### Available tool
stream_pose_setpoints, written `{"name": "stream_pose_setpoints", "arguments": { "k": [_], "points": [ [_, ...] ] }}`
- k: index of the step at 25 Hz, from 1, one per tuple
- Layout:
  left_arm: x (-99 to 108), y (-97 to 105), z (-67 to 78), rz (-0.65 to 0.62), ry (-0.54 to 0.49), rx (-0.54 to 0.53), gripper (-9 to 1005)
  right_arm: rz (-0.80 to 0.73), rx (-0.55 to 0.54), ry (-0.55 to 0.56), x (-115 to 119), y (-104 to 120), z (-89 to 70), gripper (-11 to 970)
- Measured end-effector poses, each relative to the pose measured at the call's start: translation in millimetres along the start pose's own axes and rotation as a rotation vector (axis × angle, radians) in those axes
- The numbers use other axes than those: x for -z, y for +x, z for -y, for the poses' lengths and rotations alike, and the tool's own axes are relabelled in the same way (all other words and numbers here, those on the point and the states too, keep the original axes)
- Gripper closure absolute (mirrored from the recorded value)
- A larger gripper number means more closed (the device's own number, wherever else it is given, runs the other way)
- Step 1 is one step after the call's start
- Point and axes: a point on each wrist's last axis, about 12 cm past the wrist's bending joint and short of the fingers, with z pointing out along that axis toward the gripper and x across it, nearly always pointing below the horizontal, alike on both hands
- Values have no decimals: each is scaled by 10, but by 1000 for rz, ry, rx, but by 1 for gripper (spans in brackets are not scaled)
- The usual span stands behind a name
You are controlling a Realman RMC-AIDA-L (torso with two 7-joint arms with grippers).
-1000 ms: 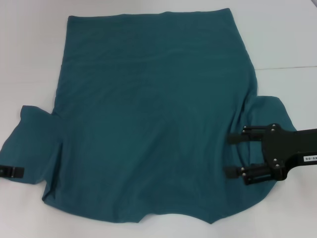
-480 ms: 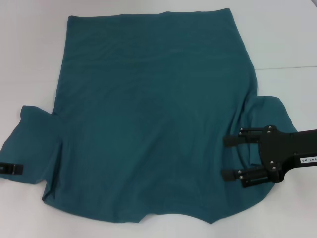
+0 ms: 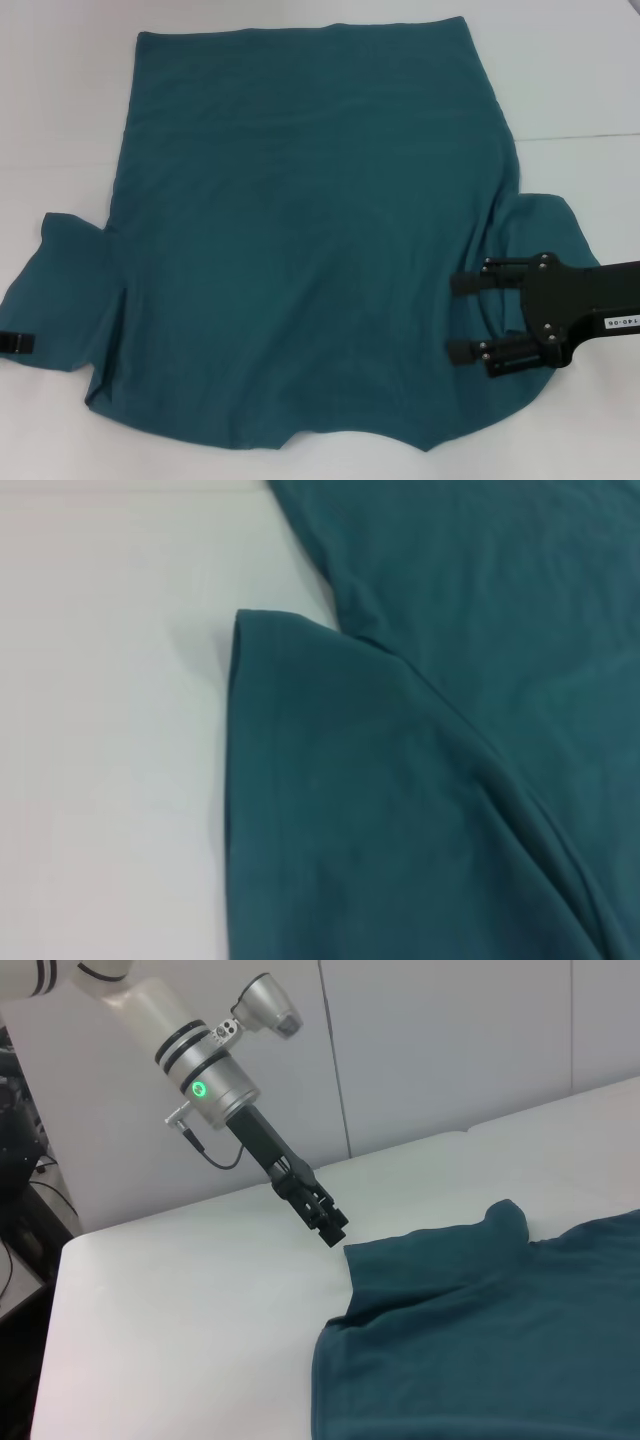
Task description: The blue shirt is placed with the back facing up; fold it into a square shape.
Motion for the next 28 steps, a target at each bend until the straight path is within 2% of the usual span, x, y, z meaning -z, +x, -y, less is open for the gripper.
{"name": "stream_pose_setpoints", "arguments": {
  "k": [13, 28],
  "points": [
    [-97, 28, -59, -4, -65, 2, 211, -4, -3, -3, -16, 6, 0, 50],
    [-192, 32, -45, -6, -88, -13, 228, -8, 1, -11, -36, -3, -2, 51]
  ]
}}
